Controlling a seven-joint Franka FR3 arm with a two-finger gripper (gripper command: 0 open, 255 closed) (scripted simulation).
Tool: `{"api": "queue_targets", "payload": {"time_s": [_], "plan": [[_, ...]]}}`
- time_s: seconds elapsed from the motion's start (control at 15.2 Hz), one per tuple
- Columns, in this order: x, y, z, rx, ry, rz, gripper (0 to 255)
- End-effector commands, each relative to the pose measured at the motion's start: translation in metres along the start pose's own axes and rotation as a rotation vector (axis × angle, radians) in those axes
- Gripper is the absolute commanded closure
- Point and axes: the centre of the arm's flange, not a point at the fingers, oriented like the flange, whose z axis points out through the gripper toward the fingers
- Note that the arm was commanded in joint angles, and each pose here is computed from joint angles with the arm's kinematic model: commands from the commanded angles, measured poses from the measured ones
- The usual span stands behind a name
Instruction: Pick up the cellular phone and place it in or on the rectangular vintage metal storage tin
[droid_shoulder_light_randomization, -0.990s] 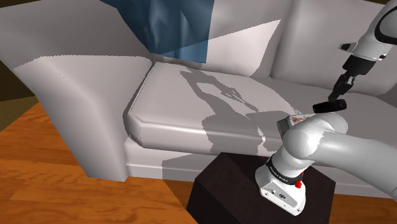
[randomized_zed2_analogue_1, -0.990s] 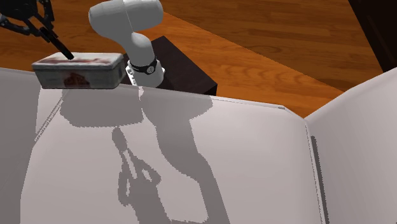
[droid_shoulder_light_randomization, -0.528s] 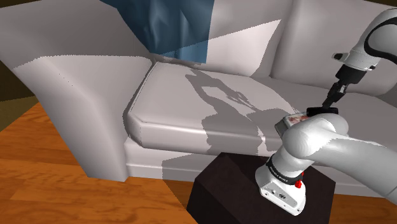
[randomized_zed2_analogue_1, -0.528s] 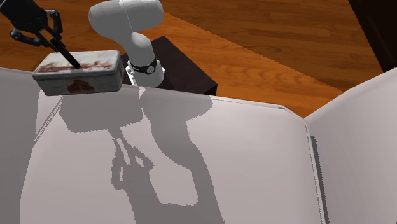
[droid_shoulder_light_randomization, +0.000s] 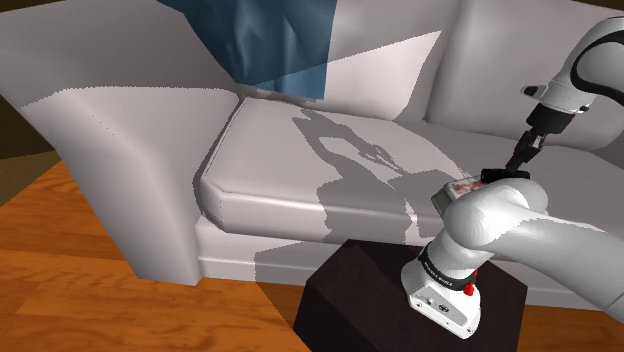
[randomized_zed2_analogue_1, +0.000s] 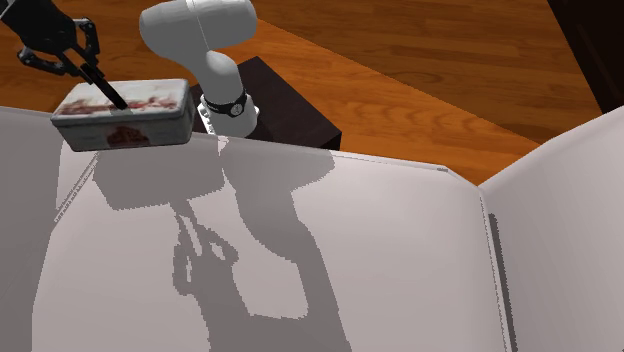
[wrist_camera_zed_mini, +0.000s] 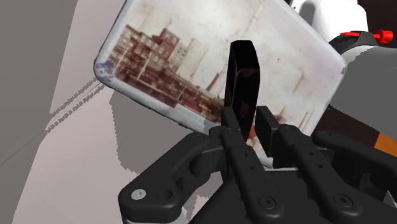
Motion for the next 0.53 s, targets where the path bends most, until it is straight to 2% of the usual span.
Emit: {"api": "queue_targets", "payload": {"time_s": [0.0, 0.33, 0.46], "plan": [[0.001, 0.0, 0.001, 0.002, 0.0, -0.002, 0], [0.001, 0.0, 0.001, 0.002, 0.0, -0.002, 0], [0.001, 0.0, -0.025, 0.002, 0.0, -0.002, 0]]}}
